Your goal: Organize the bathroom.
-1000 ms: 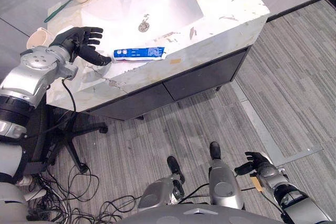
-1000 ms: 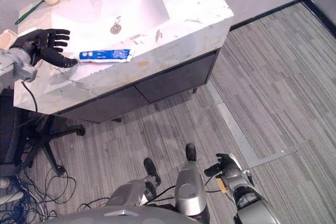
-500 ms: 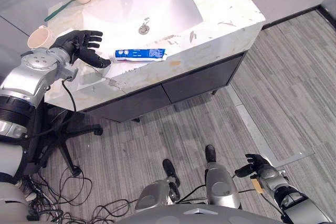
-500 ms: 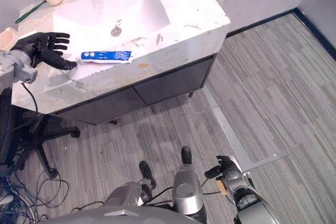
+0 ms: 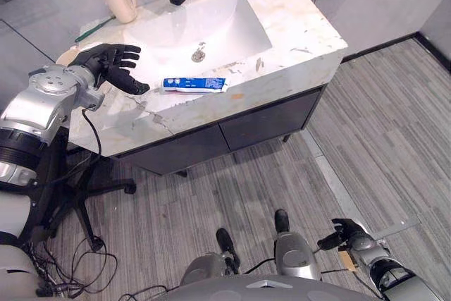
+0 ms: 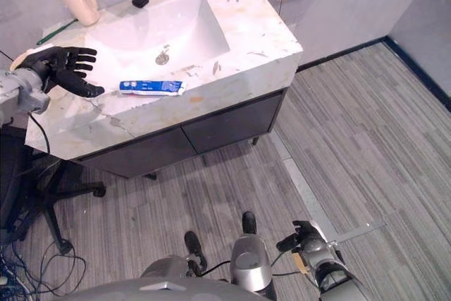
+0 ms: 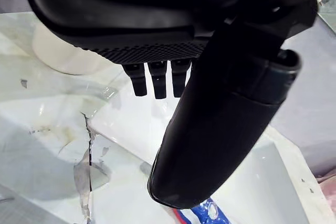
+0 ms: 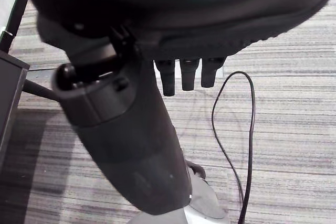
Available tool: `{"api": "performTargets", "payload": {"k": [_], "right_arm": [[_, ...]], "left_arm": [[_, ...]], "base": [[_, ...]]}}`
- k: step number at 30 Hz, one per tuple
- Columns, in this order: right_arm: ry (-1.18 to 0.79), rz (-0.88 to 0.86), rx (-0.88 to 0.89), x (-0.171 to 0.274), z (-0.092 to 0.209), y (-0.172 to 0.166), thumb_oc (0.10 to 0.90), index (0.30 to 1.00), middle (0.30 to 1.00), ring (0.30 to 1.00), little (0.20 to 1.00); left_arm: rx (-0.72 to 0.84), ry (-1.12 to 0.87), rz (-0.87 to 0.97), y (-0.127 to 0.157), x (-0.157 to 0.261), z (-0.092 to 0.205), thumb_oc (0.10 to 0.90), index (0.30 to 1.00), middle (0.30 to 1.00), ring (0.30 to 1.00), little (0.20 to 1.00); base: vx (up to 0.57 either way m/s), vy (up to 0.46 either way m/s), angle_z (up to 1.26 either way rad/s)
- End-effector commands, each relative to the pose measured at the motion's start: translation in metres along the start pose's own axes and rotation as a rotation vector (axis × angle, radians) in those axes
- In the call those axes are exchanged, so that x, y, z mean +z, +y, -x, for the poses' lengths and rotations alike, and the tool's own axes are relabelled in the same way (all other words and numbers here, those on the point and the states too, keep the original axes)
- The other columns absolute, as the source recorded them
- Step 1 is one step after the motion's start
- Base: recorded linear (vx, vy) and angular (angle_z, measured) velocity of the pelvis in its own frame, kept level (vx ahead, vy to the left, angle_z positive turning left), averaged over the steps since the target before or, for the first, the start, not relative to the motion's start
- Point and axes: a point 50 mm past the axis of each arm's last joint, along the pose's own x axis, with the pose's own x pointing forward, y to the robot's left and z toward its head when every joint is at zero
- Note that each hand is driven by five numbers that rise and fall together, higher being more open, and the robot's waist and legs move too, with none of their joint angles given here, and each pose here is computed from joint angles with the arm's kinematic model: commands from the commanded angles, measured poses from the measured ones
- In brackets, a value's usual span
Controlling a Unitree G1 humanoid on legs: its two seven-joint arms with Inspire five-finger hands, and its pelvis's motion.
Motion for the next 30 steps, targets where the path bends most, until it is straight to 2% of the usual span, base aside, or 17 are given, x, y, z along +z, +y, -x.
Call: {"api": "performTargets", "payload": {"k": [1,19,30], "right_arm": [[0.031,0.026,-0.019,-0.012,0.001,-0.002,0.8,0.9,0.9,0.9,0.9],[0.059,0.044,-0.026,-0.019,0.001,-0.006,0.8,0.9,0.9,0.9,0.9],[0.077,0.057,-0.024,-0.026,0.002,-0.008,0.8,0.9,0.9,0.9,0.9]], "left_arm": [[0.151,-0.109,-0.038,0.037,0.032,0.013,0.8,0.9,0.9,0.9,0.9],[0.043,-0.077,-0.07,0.024,0.028,0.007,0.8,0.9,0.9,0.9,0.9],[0.029,-0.111,-0.098,0.017,0.037,0.007,0.8,0.9,0.9,0.9,0.9]], "base": [[0.0,0.0,0.0],[0.0,0.005,-0.01],[0.02,0.007,-0.02]]}}
